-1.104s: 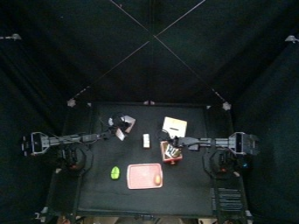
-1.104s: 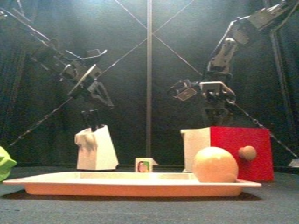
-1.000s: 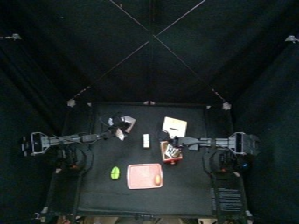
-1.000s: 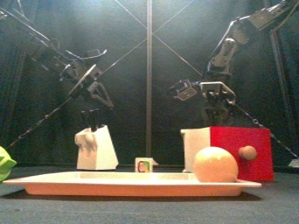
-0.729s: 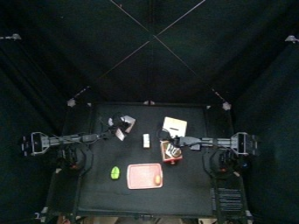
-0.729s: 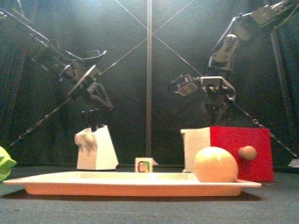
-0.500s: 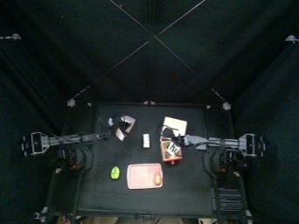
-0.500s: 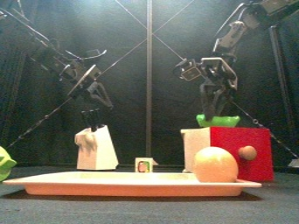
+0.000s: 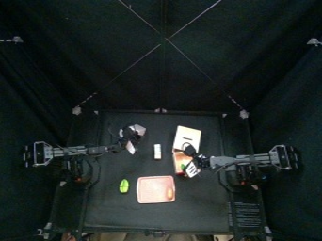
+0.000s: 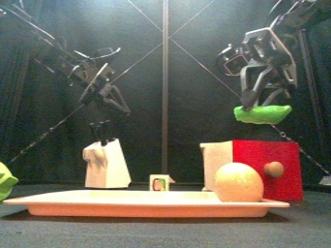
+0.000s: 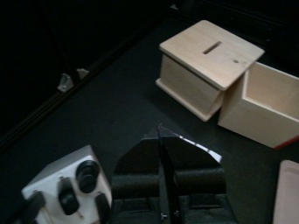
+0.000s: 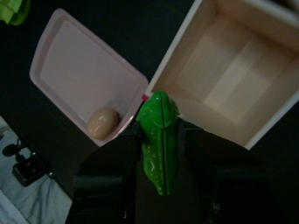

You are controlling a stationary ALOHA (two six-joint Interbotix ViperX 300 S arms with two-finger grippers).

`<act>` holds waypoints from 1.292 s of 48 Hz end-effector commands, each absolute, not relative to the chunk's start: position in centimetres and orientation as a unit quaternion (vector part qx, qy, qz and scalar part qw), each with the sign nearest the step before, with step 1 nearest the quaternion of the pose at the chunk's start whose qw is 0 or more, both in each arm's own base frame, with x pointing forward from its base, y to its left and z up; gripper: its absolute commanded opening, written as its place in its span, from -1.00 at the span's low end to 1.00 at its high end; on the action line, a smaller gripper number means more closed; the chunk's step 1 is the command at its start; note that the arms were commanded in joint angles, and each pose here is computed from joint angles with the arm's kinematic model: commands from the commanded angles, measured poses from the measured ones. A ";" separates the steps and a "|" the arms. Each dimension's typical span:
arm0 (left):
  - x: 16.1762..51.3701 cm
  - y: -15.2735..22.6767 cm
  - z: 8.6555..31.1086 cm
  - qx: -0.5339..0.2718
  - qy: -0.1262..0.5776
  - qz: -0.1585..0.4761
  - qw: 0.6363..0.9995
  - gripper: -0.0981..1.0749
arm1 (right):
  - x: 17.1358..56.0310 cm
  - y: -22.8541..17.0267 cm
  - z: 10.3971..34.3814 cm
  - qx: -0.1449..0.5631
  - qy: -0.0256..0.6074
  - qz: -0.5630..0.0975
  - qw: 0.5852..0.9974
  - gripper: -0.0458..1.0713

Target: Put pea right of plate

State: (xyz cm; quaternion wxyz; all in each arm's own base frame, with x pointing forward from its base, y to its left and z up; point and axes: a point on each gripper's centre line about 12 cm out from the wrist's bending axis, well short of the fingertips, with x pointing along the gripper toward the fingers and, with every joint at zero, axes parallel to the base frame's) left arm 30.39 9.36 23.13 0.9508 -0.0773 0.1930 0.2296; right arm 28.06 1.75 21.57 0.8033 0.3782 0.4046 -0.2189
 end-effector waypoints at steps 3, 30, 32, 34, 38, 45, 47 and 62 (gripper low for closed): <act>31.4 7.7 24.2 -0.077 0.179 0.204 0.959 -0.33 | 28.1 3.7 22.0 0.378 0.389 -0.211 0.813 0.21; 31.5 3.9 23.2 -0.099 0.197 0.158 0.962 -0.33 | 28.0 9.3 16.6 0.371 0.413 -0.291 0.780 0.21; 31.5 3.9 23.1 -0.099 0.198 0.157 0.962 -0.33 | 28.1 9.5 16.0 0.366 0.417 -0.304 0.774 0.21; 31.4 3.9 23.0 -0.101 0.199 0.158 0.962 -0.33 | 28.3 9.7 15.5 0.361 0.420 -0.313 0.771 0.21; 31.4 3.8 23.0 -0.109 0.200 0.159 0.961 -0.33 | 28.6 10.6 15.0 0.348 0.431 -0.318 0.769 0.21; 31.4 3.8 22.9 -0.127 0.202 0.165 0.957 -0.33 | 28.6 11.5 15.4 0.362 0.433 -0.329 0.757 0.21; 31.3 3.9 22.7 -0.130 0.204 0.167 0.956 -0.33 | 28.6 11.5 15.4 0.362 0.433 -0.337 0.754 0.21; 31.4 3.7 22.3 -0.137 0.211 0.164 0.954 -0.33 | 28.0 11.1 15.0 0.361 0.441 -0.378 0.729 0.21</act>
